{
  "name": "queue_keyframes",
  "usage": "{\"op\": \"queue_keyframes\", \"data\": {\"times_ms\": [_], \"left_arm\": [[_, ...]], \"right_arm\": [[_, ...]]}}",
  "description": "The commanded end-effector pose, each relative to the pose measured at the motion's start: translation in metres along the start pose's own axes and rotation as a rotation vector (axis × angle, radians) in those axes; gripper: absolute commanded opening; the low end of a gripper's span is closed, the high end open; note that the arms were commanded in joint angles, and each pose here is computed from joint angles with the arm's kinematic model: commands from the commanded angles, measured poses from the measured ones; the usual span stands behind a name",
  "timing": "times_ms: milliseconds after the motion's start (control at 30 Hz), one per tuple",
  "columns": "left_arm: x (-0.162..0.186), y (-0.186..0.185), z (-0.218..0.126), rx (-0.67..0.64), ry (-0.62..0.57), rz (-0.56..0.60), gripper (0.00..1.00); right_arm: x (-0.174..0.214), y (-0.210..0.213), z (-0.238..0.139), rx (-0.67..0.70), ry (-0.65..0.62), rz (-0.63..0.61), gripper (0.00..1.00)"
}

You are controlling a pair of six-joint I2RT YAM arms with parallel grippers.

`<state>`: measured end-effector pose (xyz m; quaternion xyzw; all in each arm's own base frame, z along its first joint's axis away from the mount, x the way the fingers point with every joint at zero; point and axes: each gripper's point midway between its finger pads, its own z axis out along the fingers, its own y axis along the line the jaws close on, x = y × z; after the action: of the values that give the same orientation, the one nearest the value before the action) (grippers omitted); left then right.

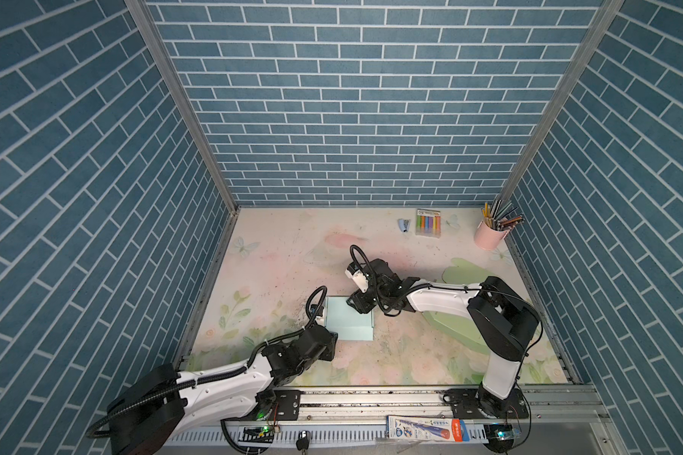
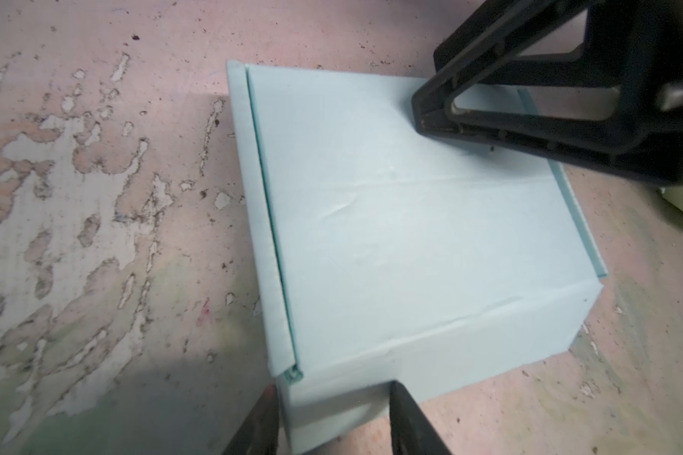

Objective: Fold the paper box

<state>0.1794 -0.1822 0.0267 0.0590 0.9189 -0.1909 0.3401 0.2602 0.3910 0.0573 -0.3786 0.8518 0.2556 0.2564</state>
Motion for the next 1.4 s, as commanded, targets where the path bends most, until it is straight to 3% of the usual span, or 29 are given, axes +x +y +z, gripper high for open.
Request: {"op": "queue_keyframes", "data": {"times_ms": [0,267,433,667,867,1067,1200,1367], "left_arm": [[-0.002,0.011,0.005,-0.059,-0.014,0.026,0.46],[-0.004,0.014,0.01,-0.089,-0.014,0.047,0.46],[-0.008,0.013,0.007,-0.093,-0.029,0.044,0.59],[-0.011,0.01,0.001,-0.084,-0.016,0.039,0.6],[-0.035,-0.002,-0.022,-0.028,-0.08,0.004,0.69],[-0.042,-0.024,-0.032,0.044,-0.047,0.042,0.66],[-0.028,-0.057,-0.03,0.17,-0.005,0.069,0.57],[-0.003,-0.095,-0.024,0.225,0.057,0.141,0.56]], "right_arm": [[0.05,-0.001,0.013,-0.016,0.169,-0.013,0.54],[0.05,0.001,0.014,-0.025,0.171,-0.018,0.52],[0.043,-0.001,0.009,-0.014,0.15,-0.015,0.52],[0.023,-0.009,-0.001,0.008,0.09,0.017,0.52],[-0.003,-0.012,-0.016,0.0,0.006,0.037,0.57],[-0.018,-0.02,-0.029,0.009,-0.042,0.067,0.62],[-0.019,-0.038,-0.037,-0.007,-0.059,0.121,0.68],[-0.021,-0.034,-0.038,-0.101,-0.066,0.145,0.71]]}}
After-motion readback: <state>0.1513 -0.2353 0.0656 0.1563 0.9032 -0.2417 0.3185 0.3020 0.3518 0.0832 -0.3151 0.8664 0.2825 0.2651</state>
